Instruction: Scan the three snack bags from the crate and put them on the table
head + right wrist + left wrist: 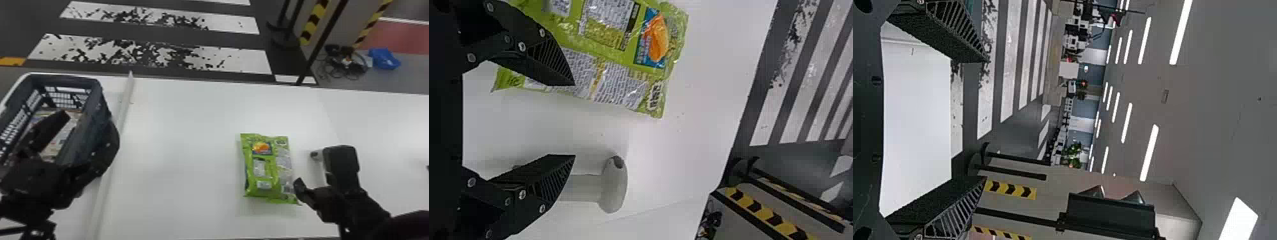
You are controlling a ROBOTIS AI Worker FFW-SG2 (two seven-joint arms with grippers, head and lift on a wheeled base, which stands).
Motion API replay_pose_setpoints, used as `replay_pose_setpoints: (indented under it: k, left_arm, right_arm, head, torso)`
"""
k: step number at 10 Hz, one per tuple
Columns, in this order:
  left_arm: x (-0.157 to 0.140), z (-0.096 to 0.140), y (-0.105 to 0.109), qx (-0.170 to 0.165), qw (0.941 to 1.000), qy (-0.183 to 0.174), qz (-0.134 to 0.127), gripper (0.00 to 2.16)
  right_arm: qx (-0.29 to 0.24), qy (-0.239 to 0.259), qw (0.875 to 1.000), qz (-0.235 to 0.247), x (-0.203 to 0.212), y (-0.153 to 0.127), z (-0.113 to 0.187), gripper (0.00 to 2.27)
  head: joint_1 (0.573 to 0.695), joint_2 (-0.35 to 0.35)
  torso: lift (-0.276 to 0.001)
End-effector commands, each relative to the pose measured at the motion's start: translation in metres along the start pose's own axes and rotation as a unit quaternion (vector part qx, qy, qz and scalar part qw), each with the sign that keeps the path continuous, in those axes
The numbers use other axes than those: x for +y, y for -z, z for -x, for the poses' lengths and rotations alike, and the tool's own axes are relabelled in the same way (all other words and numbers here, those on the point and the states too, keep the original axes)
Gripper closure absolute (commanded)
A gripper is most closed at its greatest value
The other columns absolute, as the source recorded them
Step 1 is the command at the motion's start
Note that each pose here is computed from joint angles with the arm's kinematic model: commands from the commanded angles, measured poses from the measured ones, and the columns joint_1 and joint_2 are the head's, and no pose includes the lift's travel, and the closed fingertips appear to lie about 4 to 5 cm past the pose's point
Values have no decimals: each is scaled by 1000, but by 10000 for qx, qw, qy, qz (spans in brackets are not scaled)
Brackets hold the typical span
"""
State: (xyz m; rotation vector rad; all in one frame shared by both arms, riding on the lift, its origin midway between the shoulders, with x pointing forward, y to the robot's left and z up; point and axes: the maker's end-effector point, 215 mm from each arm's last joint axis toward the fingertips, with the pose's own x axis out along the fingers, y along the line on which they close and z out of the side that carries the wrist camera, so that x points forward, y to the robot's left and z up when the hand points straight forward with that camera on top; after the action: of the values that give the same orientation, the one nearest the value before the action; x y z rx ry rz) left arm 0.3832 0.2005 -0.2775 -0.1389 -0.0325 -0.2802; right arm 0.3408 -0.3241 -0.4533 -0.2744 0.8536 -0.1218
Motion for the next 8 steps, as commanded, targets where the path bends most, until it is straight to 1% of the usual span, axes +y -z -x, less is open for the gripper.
replay_pose_setpoints:
  k: [1, 3, 5, 7, 8]
  left_arm:
    - [1, 0, 0, 3, 10000, -1, -4, 29]
    - [2, -1, 7, 42, 10000, 3, 0, 29]
    - [-2, -1, 8, 33, 10000, 66, 8, 29]
    - [-1, -2, 15, 92, 9999, 78, 8, 29]
    - [-4, -5, 19, 106, 9998, 140, 33, 29]
  right_arm:
    - [218, 138, 9994, -250, -37, 13, 5, 49]
    - [170, 199, 9981, -551, -64, 12, 5, 60]
    - [178, 54, 9970, -746, -70, 10, -24, 56]
    - [285, -315, 9939, -1019, -62, 13, -59, 70]
    - [381, -272, 9927, -1109, -68, 19, -72, 80]
  head:
    - [695, -191]
    - [695, -250]
    - [695, -288]
    - [695, -299]
    - [695, -298]
  torso:
    - [-94]
    - [-94]
    - [-94]
    - [-94]
    - [-94]
